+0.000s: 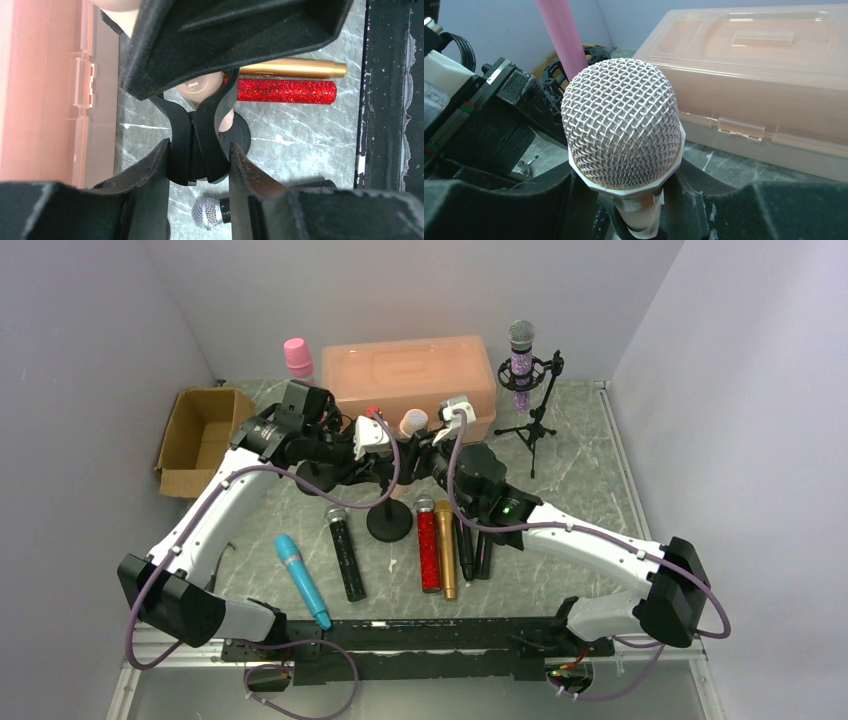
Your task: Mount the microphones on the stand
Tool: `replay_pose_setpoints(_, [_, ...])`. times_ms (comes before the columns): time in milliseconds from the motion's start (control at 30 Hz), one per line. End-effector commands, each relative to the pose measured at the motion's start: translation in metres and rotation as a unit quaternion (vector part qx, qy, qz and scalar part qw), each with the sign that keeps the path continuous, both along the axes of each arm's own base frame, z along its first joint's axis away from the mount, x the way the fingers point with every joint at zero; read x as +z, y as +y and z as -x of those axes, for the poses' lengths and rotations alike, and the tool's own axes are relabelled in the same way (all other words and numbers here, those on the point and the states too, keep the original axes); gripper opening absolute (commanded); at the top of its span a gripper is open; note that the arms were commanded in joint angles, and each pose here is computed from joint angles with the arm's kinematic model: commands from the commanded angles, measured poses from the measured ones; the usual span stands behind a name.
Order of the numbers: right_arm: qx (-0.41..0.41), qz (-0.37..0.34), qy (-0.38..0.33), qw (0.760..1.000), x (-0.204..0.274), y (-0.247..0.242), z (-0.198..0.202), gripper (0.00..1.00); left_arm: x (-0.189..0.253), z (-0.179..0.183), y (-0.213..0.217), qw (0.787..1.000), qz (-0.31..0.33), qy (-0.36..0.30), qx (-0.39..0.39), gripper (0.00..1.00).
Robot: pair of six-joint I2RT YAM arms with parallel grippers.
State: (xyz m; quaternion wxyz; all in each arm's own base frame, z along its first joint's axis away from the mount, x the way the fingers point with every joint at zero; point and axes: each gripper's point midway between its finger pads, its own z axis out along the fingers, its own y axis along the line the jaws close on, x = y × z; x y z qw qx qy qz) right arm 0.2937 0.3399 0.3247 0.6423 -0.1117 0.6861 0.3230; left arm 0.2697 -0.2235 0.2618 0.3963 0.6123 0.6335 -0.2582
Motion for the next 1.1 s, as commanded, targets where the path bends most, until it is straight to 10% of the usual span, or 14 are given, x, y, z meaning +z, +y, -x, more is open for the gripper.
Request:
replay_pose_setpoints(0, [0.004, -0.014, -0.020, 1.000, 0.010, 0.005, 0.003, 0.00, -0.014, -0.009, 0.009, 0.999, -0.032, 0.003, 0.031, 0.00])
replay_pose_setpoints(167, [0.004, 0.007, -0.021, 1.000, -0.002, 0.009, 0.004, 0.00, -0.009, -0.013, 0.008, 0.999, -0.031, 0.006, 0.040, 0.11])
replay_pose_setpoints(333, [0.002, 0.013, -0.023, 1.000, -0.003, 0.008, 0.005, 0.03, 0.001, -0.014, 0.008, 0.999, -0.024, -0.003, 0.043, 0.96])
replay_pose_setpoints(567, [0.019, 0.022, -0.030, 0.999, 0.008, 0.001, 0.014, 0.79, 0.014, -0.013, 0.011, 0.998, -0.019, -0.034, 0.046, 1.00])
replay_pose_setpoints(767, [0.109, 0.077, -0.058, 0.989, 0.009, -0.007, 0.035, 0.98, 0.018, -0.011, 0.016, 0.997, -0.018, -0.042, 0.055, 1.00])
replay_pose_setpoints(1067, [0.269, 0.116, -0.075, 0.953, -0.030, -0.035, 0.056, 0.99, 0.022, -0.014, 0.023, 0.995, -0.023, -0.046, 0.087, 0.99])
